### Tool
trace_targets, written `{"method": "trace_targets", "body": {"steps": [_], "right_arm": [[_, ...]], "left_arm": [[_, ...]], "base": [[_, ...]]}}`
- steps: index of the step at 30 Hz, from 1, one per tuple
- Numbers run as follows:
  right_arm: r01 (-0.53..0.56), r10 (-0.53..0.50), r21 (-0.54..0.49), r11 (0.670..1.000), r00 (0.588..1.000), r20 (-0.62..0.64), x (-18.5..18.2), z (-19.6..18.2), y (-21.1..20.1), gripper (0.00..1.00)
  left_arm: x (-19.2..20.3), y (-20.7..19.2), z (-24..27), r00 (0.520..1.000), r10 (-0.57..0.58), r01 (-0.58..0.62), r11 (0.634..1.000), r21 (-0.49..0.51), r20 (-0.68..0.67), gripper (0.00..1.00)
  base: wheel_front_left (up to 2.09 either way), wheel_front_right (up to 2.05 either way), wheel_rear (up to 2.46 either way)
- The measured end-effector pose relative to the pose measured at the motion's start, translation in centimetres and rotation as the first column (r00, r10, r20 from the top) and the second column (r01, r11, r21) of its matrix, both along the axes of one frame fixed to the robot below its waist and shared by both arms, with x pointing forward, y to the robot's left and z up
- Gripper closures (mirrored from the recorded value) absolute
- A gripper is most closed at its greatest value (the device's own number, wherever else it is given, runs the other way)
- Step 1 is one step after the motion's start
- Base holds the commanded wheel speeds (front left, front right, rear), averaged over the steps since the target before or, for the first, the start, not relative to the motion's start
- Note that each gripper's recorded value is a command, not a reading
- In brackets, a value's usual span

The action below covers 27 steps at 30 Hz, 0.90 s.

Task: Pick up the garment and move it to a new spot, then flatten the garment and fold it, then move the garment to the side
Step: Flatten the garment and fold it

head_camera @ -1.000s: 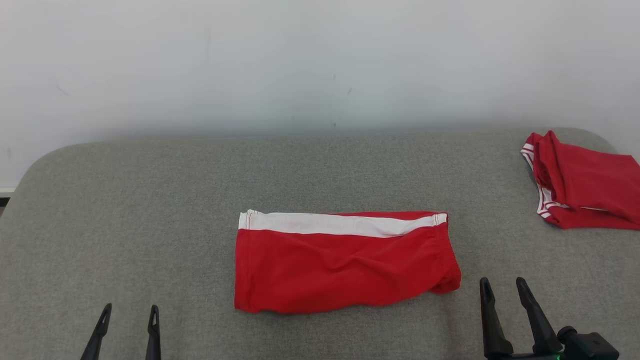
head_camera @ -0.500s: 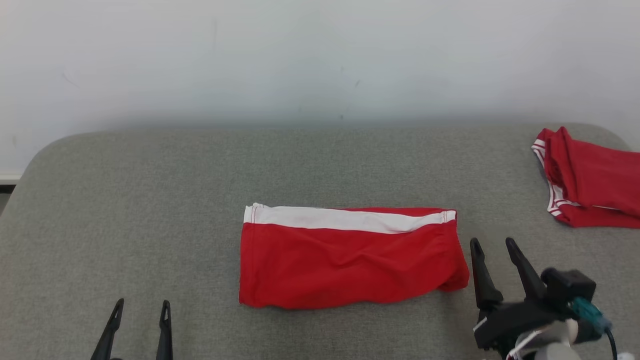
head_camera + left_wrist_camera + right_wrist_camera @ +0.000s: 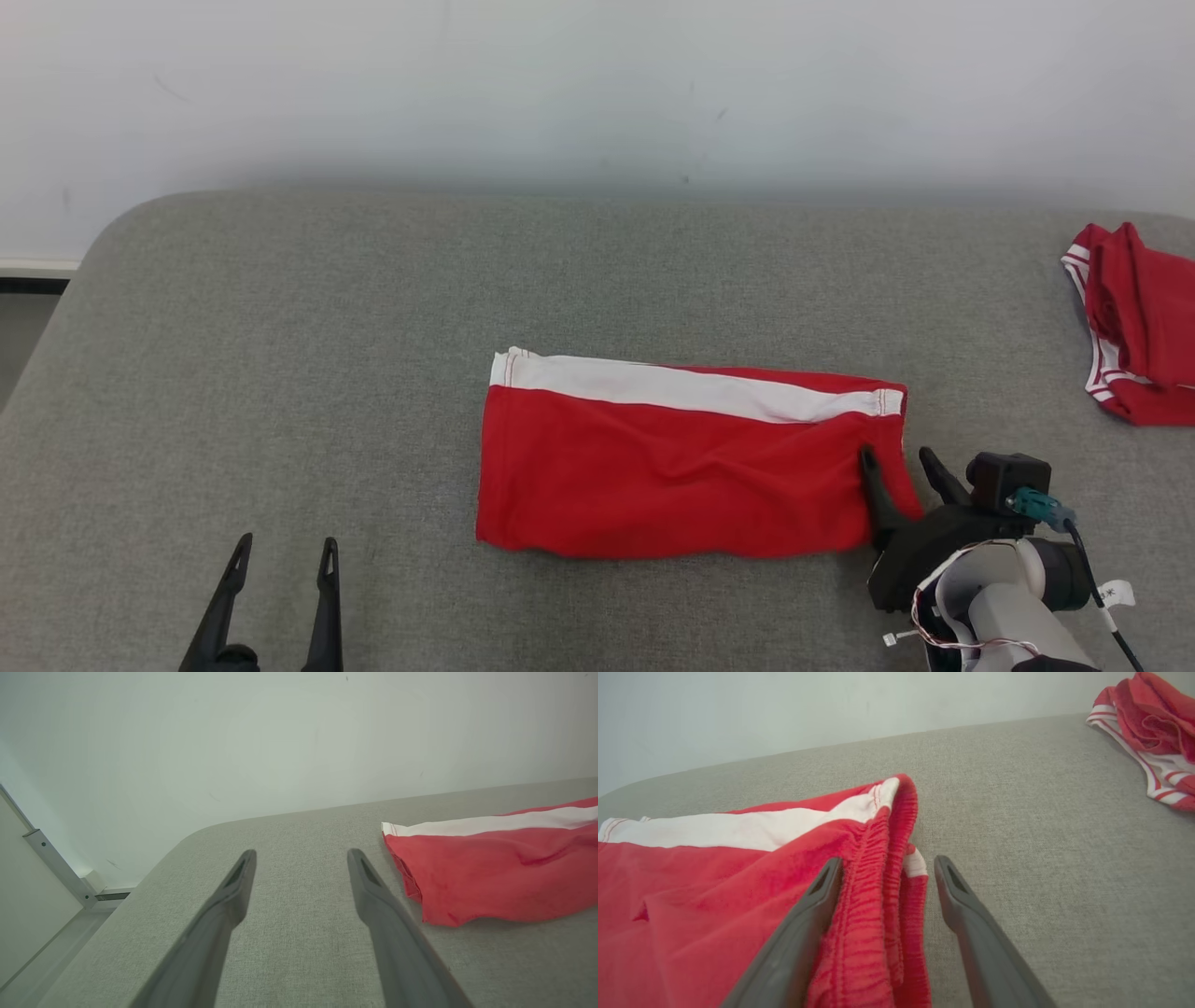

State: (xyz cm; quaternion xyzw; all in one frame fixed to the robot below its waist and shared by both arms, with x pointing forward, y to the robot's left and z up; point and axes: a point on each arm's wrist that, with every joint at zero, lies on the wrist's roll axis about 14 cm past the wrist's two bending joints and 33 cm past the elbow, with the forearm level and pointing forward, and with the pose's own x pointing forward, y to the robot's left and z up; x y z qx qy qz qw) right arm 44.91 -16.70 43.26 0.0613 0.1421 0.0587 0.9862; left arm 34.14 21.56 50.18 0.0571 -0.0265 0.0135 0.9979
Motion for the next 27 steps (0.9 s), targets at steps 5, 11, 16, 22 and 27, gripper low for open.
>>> {"method": "trace_targets", "body": {"steps": [5,11,16,22,27], "right_arm": [[0.026,-0.026,0.002,1.0,0.995,-0.097,-0.4,-2.4,-0.5,0.0],[0.04,-0.036,0.027,0.999,0.987,-0.159,-0.7,-3.8,-0.1,0.05],[0.035,-0.027,0.04,0.999,0.982,-0.187,-0.5,-4.2,0.5,1.0],[0.029,-0.032,-0.018,0.999,0.985,-0.167,0.1,-3.5,-1.5,1.0],[0.091,-0.11,-0.139,0.986,0.985,-0.135,-0.4,-2.0,-8.1,1.0]], "left_arm": [[0.2,0.1,0.1,1.0,0.0,0.0,1.0,0.002,0.001,0.0],[0.3,0.1,0.2,1.0,-0.002,0.002,1.0,0.0,0.006,0.0],[0.4,0.1,-0.2,1.0,-0.007,0.007,1.0,-0.001,-0.006,0.0],[0.6,0.4,-0.1,1.0,-0.005,0.005,1.0,0.004,-0.005,0.0],[0.3,-0.1,0.1,1.0,-0.01,0.01,1.0,0.0,0.006,0.0]], "base": [[0.0,0.0,0.0],[0.0,0.0,0.0],[0.0,0.0,0.0],[0.0,0.0,0.0],[0.0,0.0,0.0]]}}
